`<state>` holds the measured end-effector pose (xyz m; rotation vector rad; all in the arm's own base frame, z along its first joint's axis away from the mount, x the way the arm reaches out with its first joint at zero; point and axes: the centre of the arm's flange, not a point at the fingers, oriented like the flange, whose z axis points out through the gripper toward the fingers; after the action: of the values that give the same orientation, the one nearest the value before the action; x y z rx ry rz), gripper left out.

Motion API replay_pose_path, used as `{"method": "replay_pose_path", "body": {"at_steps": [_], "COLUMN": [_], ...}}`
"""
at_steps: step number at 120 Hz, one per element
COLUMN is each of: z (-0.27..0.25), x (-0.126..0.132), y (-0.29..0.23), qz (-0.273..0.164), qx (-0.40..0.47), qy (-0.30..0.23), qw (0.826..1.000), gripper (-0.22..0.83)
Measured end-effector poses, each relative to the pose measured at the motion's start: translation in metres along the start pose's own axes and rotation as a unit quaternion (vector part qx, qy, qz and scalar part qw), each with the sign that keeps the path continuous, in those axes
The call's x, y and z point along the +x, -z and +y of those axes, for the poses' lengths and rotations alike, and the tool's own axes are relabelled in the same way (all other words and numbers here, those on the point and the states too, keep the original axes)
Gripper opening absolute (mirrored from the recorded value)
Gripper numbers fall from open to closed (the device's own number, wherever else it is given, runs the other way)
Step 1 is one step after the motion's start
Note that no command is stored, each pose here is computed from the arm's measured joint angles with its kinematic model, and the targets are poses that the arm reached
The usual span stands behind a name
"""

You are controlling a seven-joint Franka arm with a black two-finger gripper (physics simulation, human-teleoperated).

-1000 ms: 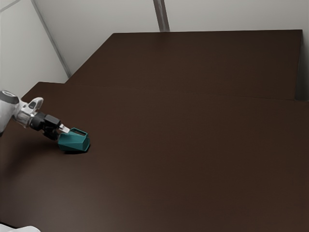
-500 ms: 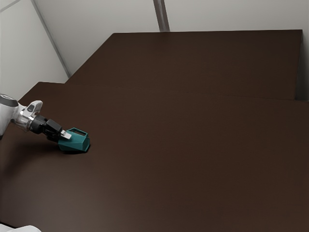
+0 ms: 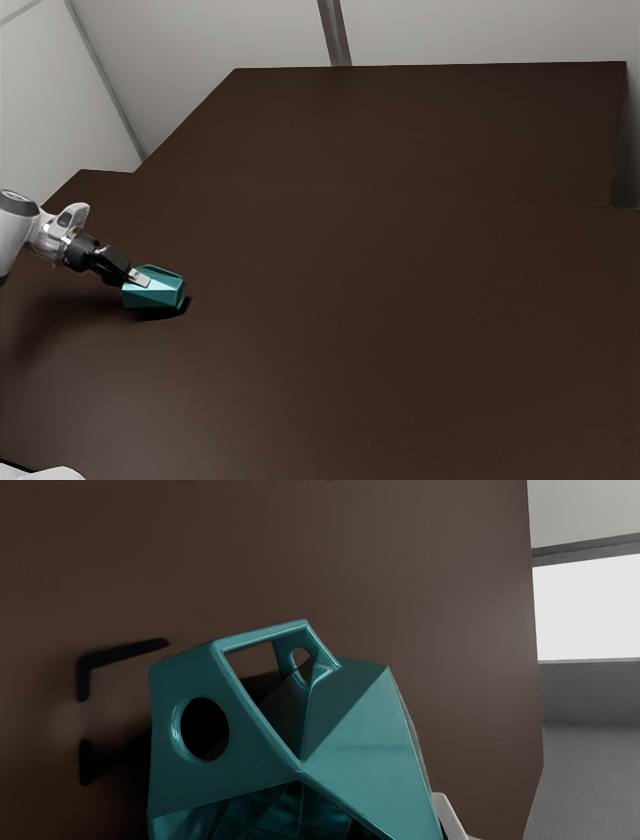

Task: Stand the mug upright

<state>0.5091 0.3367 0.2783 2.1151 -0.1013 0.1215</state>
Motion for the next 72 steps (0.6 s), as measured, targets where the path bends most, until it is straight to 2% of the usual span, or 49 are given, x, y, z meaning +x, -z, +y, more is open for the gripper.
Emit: {"method": "replay_pose_path", "body": {"at_steps": [33,49,72], "z": [0.051,0.104,0.199], "x": [0.026,0.049,0.074], "y": [0.002,-0.011,-0.049], "qz": [-0.016,-0.044,-0.108], "qx": [0.038,0.082,0.205], "qy": [-0.036,-0.066,-0.112], "qw": [0.999,0.993,0.966], "gripper": [-0.16,-0.16,-0.16]}}
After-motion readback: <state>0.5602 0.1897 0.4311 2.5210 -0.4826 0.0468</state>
